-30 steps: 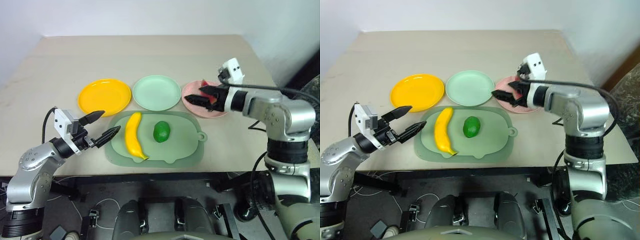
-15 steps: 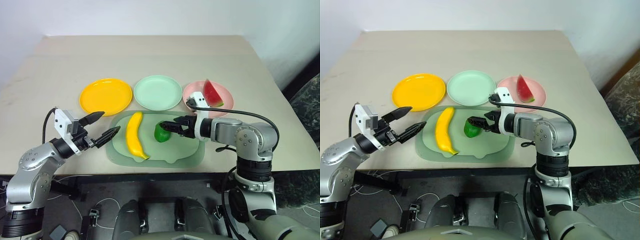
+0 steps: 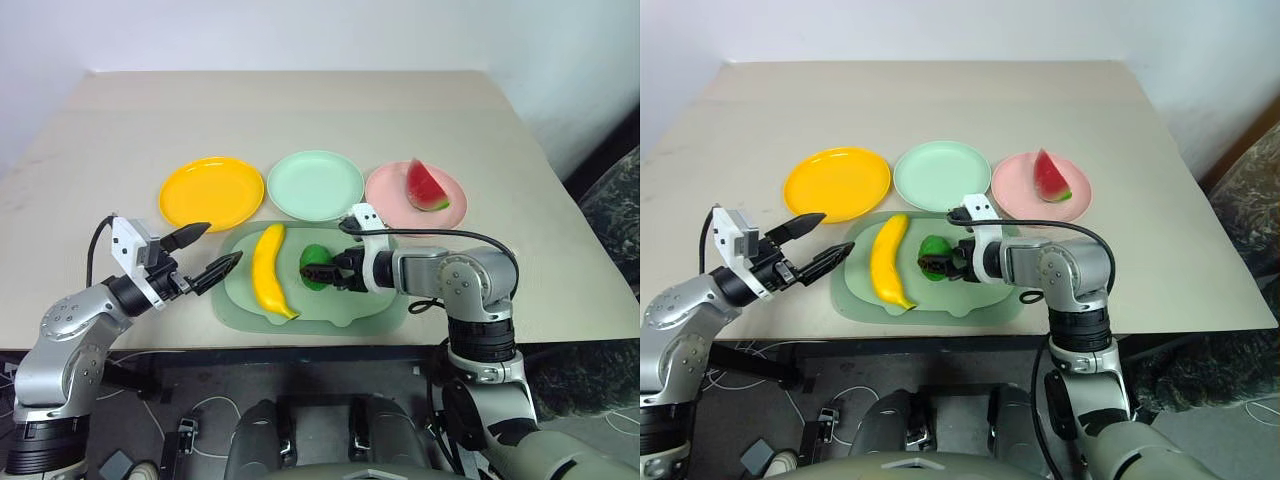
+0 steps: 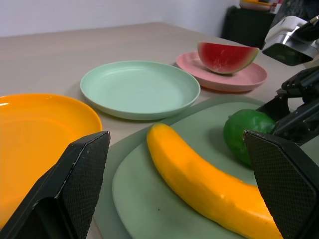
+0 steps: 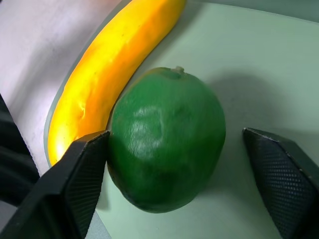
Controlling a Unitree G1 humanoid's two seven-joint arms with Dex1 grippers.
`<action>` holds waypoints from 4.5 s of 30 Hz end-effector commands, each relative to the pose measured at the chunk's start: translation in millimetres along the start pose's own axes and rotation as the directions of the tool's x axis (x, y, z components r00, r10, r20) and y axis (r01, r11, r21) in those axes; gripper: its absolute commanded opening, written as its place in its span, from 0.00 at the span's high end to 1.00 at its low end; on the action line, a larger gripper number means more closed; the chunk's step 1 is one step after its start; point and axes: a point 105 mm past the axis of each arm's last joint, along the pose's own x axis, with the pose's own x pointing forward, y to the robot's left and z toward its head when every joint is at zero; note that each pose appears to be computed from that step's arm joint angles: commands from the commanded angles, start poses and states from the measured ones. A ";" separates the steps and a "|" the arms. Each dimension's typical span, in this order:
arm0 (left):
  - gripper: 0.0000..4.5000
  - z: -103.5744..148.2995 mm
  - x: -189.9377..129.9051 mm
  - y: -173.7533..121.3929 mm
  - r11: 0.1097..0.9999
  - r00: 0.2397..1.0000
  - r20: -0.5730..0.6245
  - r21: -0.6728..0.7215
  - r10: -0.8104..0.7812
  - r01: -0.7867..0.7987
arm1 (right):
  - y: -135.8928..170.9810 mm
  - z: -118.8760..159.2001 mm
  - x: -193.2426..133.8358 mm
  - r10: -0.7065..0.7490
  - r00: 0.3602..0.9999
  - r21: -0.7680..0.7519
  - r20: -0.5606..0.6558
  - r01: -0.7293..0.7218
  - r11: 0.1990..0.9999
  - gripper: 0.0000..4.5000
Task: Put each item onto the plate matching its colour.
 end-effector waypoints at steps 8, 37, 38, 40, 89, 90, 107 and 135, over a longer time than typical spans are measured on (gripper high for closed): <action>0.00 13.8 1.0 -1.4 0.999 0.999 0.043 0.041 0.008 -0.010 | 10.9 79.9 -38.0 0.114 0.965 -0.196 0.237 -0.067 0.978 0.39; 0.00 21.4 -19.3 -5.3 0.993 0.994 0.040 0.059 0.099 -0.101 | -31.7 151.5 24.5 0.003 0.907 -0.401 0.421 0.183 0.898 0.01; 0.00 22.0 -19.4 -5.2 0.993 0.994 0.041 0.058 0.099 -0.101 | -28.8 150.7 19.9 0.019 0.904 -0.402 0.428 0.171 0.899 0.01; 0.00 20.2 -19.6 -4.7 0.993 0.994 0.036 0.059 0.101 -0.103 | -21.7 143.9 5.4 0.070 0.891 -0.402 0.449 0.131 0.906 0.01; 0.00 -47.4 74.1 -42.7 0.911 0.858 -0.355 -0.041 0.370 -0.410 | -10.8 14.4 -80.7 0.318 0.894 -0.616 0.316 -0.061 0.785 0.01; 0.00 -47.9 75.9 -42.7 0.905 0.854 -0.373 -0.079 0.362 -0.417 | -13.0 15.3 -80.1 0.307 0.898 -0.620 0.316 -0.050 0.783 0.01; 0.56 -18.9 84.5 -47.8 0.934 0.889 -0.305 0.008 0.341 -0.356 | -10.3 27.8 -83.5 0.271 0.901 -0.634 0.339 0.005 0.774 0.00; 0.59 -12.0 73.2 118.9 0.597 0.591 -0.216 -0.042 0.777 -0.801 | -27.5 27.2 -60.9 0.259 0.909 -0.652 0.328 0.019 0.758 0.00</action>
